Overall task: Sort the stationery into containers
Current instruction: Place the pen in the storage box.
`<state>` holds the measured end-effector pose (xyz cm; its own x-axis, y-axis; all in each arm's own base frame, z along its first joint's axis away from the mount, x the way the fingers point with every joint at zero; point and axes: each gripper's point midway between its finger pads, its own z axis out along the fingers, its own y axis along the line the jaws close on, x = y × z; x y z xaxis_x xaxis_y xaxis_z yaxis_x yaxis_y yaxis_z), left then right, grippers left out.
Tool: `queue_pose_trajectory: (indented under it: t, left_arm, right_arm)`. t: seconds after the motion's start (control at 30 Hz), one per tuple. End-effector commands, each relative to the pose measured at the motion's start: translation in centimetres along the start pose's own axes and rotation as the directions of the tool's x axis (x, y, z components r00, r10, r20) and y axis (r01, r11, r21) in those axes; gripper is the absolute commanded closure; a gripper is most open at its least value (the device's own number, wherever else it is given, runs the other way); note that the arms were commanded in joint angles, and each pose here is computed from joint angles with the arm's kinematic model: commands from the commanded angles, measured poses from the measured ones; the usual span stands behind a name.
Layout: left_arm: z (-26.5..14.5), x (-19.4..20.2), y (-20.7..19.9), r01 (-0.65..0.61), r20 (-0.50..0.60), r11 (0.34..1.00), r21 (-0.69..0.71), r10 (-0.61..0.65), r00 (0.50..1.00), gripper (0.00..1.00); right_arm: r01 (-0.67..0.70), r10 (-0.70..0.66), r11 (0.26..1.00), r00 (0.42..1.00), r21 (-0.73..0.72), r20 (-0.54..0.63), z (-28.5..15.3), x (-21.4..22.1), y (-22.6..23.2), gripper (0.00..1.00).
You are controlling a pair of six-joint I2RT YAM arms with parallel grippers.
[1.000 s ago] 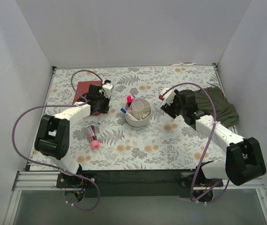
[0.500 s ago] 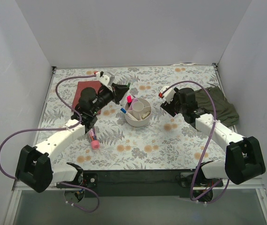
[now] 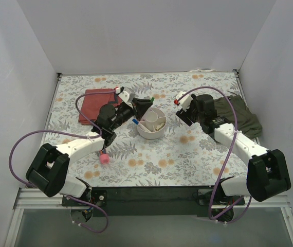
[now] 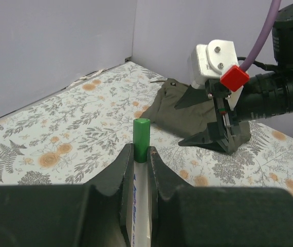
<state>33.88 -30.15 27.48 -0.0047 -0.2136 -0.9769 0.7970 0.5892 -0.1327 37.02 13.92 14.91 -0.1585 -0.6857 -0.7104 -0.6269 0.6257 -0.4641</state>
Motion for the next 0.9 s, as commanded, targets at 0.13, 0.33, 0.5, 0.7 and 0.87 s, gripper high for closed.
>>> queue_pose_trajectory:
  t: [0.13,0.33,0.5,0.7,0.87]
  left_arm:
    - [-1.1,1.6,-2.6,0.001,0.031,0.993,0.118,-0.005,1.0,1.0]
    - [-0.8,3.3,-2.8,-0.005,0.043,0.989,0.148,-0.001,0.999,1.0]
    - [-1.2,5.5,-2.9,0.007,0.016,0.988,0.154,-0.009,1.0,1.0]
    - [-1.4,6.9,-2.9,-0.001,0.005,0.988,0.157,0.0,1.0,1.0]
    - [-0.8,7.0,-2.4,-0.002,0.01,0.991,0.135,0.001,1.0,0.96]
  right_arm:
    - [-0.002,0.001,1.0,1.0,0.019,0.021,0.0,-0.5,-0.6,0.23]
    - [-0.005,0.005,1.0,1.0,-0.009,-0.02,0.3,0.5,0.1,0.24]
    - [-0.014,0.012,0.999,0.999,-0.032,-0.039,0.6,1.5,1.0,0.24]
    - [-0.018,0.015,0.999,0.998,-0.049,-0.058,0.8,2.3,1.6,0.24]
    - [-0.024,0.021,0.998,0.998,-0.05,-0.06,1.3,2.0,1.5,0.24]
